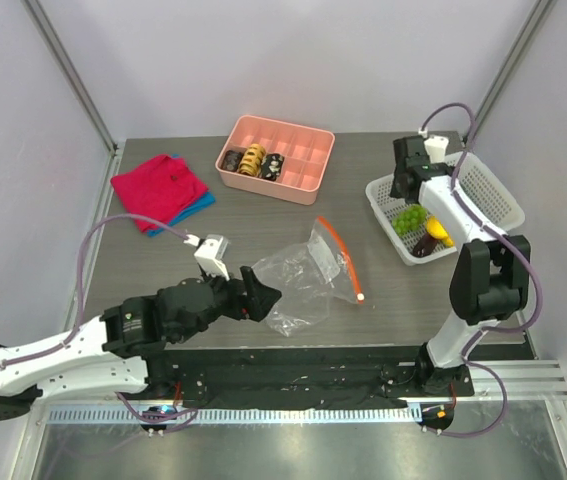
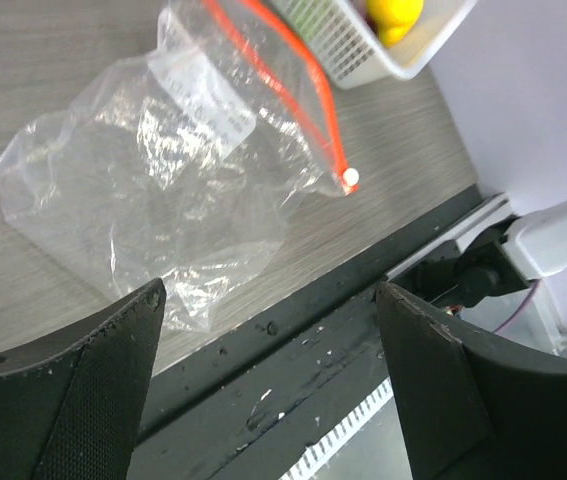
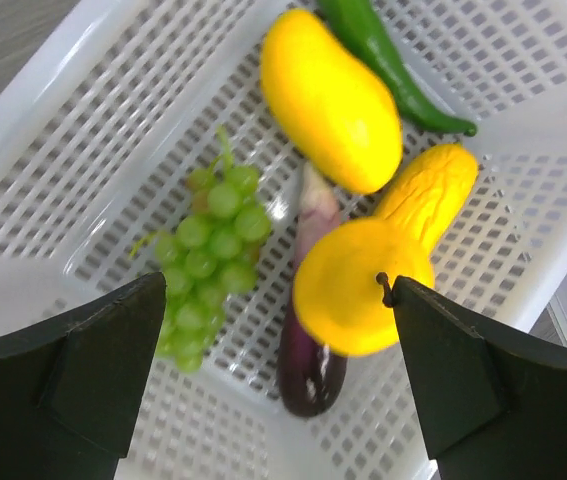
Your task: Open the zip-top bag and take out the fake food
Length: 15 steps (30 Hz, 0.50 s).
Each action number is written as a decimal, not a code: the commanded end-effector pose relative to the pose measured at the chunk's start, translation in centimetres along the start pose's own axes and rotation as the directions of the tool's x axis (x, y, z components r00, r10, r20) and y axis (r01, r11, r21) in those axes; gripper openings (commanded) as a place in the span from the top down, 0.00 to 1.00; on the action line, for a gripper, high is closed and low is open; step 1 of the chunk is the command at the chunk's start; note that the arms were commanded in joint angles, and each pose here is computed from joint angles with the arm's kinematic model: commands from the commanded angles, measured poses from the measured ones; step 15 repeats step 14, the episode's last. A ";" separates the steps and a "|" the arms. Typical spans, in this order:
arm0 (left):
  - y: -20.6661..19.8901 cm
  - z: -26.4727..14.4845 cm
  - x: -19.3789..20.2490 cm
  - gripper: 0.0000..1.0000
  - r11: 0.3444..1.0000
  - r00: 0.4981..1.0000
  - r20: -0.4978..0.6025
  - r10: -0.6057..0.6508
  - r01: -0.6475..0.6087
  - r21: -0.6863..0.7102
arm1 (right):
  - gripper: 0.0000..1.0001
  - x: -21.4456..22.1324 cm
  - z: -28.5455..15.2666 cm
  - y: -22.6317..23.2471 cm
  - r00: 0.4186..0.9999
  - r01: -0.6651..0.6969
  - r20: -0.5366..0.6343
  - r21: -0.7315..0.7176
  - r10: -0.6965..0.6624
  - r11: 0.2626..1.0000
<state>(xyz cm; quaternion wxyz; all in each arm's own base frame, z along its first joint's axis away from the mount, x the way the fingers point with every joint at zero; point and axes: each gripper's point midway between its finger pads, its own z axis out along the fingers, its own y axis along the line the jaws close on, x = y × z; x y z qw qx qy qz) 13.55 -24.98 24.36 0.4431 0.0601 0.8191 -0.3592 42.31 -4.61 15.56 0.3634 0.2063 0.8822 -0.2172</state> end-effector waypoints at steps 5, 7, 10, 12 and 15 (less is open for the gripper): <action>0.4 -3.1 -4.1 0.05 0.996 0.980 0.189 -0.057 0.043 0.080 | 0.00 5.2 -14.6 6.0 0.996 0.072 0.068 -0.376 -0.050 0.924; 0.6 -3.2 -4.8 0.02 0.995 0.969 0.235 -0.072 0.052 0.090 | 0.00 6.0 -18.4 7.4 0.998 0.040 0.065 -0.553 -0.004 0.832; 0.0 -4.2 -6.6 0.00 0.987 0.944 0.312 -0.106 0.063 0.145 | 0.00 7.4 -22.2 7.4 0.997 0.028 0.073 -0.701 0.032 0.712; -0.5 -4.8 -7.9 0.00 0.984 0.930 0.349 -0.117 0.062 0.165 | 0.00 7.0 -23.8 6.2 0.992 0.017 0.096 -0.743 0.081 0.669; -1.1 -5.2 -9.0 0.00 0.985 0.922 0.373 -0.102 0.040 0.171 | 0.00 6.5 -24.9 5.1 0.989 0.028 0.116 -0.753 0.091 0.657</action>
